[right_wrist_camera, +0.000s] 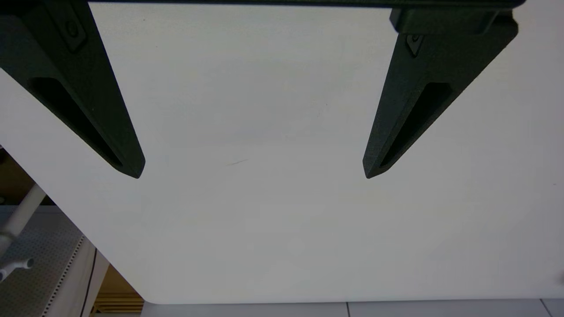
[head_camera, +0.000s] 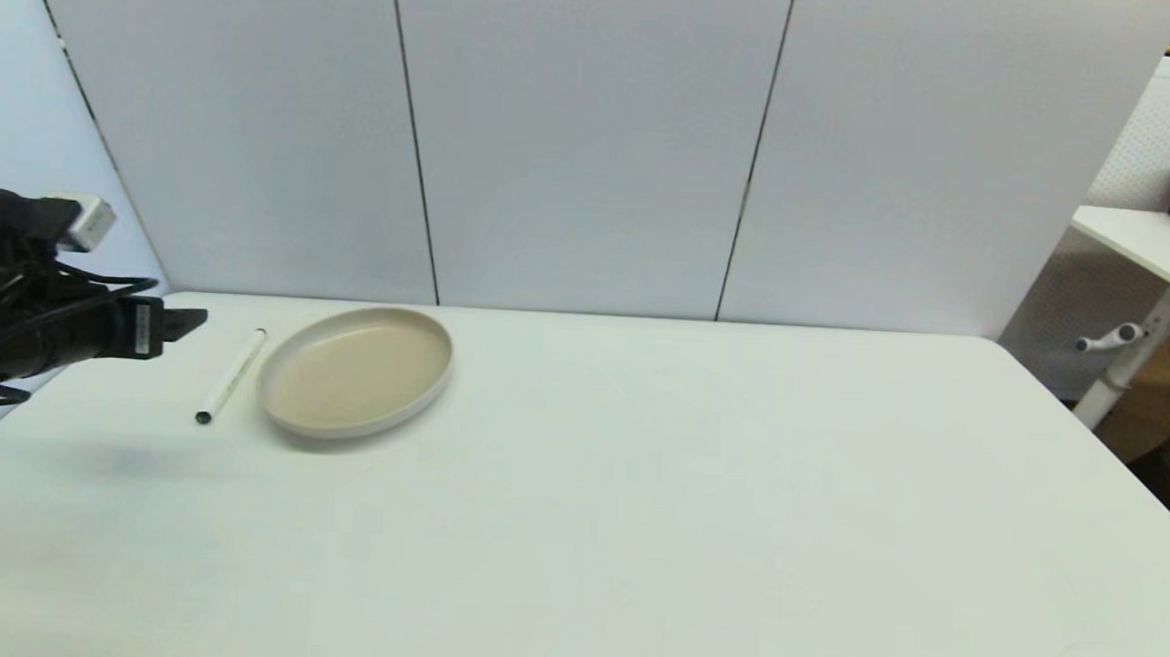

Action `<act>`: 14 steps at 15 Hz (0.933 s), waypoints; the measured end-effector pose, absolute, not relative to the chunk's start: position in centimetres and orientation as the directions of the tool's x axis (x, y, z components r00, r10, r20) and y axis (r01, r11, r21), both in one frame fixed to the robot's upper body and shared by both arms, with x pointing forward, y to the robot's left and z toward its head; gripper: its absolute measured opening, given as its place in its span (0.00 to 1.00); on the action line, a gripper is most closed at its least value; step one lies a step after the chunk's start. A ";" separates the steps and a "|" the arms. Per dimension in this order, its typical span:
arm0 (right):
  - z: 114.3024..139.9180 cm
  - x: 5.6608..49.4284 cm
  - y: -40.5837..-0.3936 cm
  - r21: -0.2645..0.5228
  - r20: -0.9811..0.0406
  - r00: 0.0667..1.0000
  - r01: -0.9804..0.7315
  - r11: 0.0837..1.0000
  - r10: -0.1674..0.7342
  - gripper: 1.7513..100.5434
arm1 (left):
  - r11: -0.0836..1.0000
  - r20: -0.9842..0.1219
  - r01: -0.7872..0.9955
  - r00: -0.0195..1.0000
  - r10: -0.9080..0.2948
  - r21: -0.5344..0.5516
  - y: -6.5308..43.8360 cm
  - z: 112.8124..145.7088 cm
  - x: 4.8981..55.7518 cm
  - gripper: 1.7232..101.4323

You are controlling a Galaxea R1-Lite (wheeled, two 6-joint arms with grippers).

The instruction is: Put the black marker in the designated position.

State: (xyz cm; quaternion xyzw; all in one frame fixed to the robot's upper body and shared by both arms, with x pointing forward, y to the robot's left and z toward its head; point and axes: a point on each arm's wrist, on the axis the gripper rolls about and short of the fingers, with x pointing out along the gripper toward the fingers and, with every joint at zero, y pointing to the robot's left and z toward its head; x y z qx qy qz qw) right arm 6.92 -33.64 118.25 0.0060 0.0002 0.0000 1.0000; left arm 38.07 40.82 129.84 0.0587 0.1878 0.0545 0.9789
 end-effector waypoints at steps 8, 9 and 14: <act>118.2 6.9 -33.6 0.012 -0.001 1.000 0.000 1.000 0.000 0.97 | 0.978 -0.117 -0.121 0.983 0.142 0.167 36.2 131.9 20.6 0.92; 118.2 6.9 -33.6 0.012 -0.001 1.000 0.000 1.000 0.000 0.97 | 0.978 -0.087 -0.118 0.987 0.134 0.171 35.6 131.2 18.7 0.93; 118.2 6.9 -33.6 0.012 -0.001 1.000 0.000 1.000 0.000 0.97 | 0.981 0.021 -0.049 0.999 0.045 0.189 33.6 127.5 12.6 0.94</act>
